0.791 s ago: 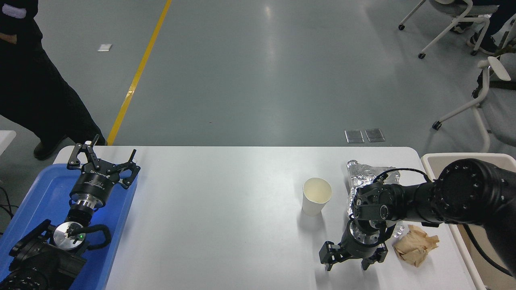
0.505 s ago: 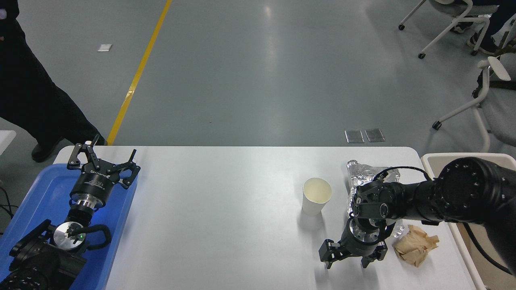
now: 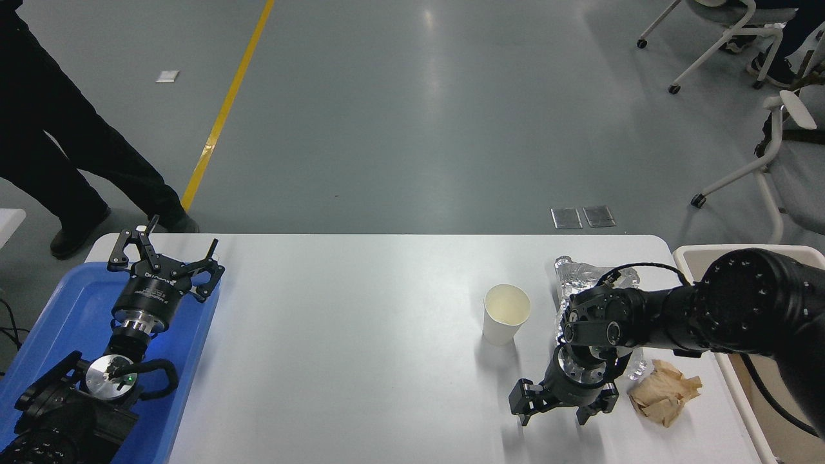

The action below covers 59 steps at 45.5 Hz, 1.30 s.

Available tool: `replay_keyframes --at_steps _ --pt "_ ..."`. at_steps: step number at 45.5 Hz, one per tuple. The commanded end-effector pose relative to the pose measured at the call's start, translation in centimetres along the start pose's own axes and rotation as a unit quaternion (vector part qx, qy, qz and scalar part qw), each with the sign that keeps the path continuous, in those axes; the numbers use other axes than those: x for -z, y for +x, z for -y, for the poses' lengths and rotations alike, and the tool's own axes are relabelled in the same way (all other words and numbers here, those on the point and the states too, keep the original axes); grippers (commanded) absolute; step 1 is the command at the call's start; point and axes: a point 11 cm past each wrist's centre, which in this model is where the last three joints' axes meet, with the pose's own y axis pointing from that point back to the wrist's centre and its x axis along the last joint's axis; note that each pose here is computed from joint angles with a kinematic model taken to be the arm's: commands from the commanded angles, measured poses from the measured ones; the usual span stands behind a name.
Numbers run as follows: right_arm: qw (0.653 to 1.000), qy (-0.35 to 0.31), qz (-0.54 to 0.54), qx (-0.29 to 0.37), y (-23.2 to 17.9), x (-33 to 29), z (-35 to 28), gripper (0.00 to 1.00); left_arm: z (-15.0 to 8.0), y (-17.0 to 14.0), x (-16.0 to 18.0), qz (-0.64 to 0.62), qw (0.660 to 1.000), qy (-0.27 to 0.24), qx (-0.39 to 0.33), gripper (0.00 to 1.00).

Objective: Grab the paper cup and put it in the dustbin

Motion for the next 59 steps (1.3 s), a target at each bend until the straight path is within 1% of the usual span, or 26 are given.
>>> replay_keyframes --at_steps 1,13,16,22,28,34,37,42,49,55,59 --pt "1.0 0.0 -0.001 -0.007 0.6 0.2 -0.7 1.0 0.0 0.0 0.0 0.0 1.0 0.0 0.0 0.99" --pt "1.0 -0.002 -0.007 -0.009 0.9 0.7 -1.5 1.0 0.0 0.0 0.0 0.0 1.0 0.0 0.0 0.99" --pt "0.999 -0.024 -0.018 -0.013 1.2 0.8 -3.0 1.0 0.0 0.0 0.0 0.0 1.0 0.0 0.0 0.99" --pt "1.0 -0.013 -0.009 -0.011 1.3 2.2 -6.3 1.0 0.0 0.0 -0.1 0.0 1.0 -0.001 0.0 0.99" --pt "0.999 0.002 0.03 -0.018 1.5 0.3 -10.0 1.0 0.0 0.0 0.0 0.0 1.0 0.0 0.0 0.99" --pt "0.999 -0.032 0.017 -0.023 1.0 -0.9 -12.9 1.0 0.0 0.0 0.0 0.0 1.0 0.0 0.0 0.99" --pt "0.999 -0.05 0.007 -0.015 -0.1 -1.2 -14.1 1.0 0.0 0.0 -0.1 0.0 1.0 -0.001 0.0 0.99" --pt "0.998 -0.056 -0.006 -0.02 -1.1 -0.8 -17.1 1.0 0.0 0.0 -0.1 0.0 1.0 -0.001 0.0 0.99" --pt "0.999 -0.042 0.006 -0.021 -2.0 -0.8 -19.0 1.0 0.0 0.0 -0.1 0.0 1.0 -0.001 0.0 0.99" --pt "0.999 -0.014 0.026 -0.017 -2.2 -0.2 -21.7 1.0 0.0 0.0 -0.1 0.0 1.0 -0.001 0.0 0.99" --pt "0.999 0.01 0.03 -0.017 -2.5 0.8 -25.0 1.0 0.0 0.0 -0.1 0.0 1.0 -0.001 0.0 0.99"
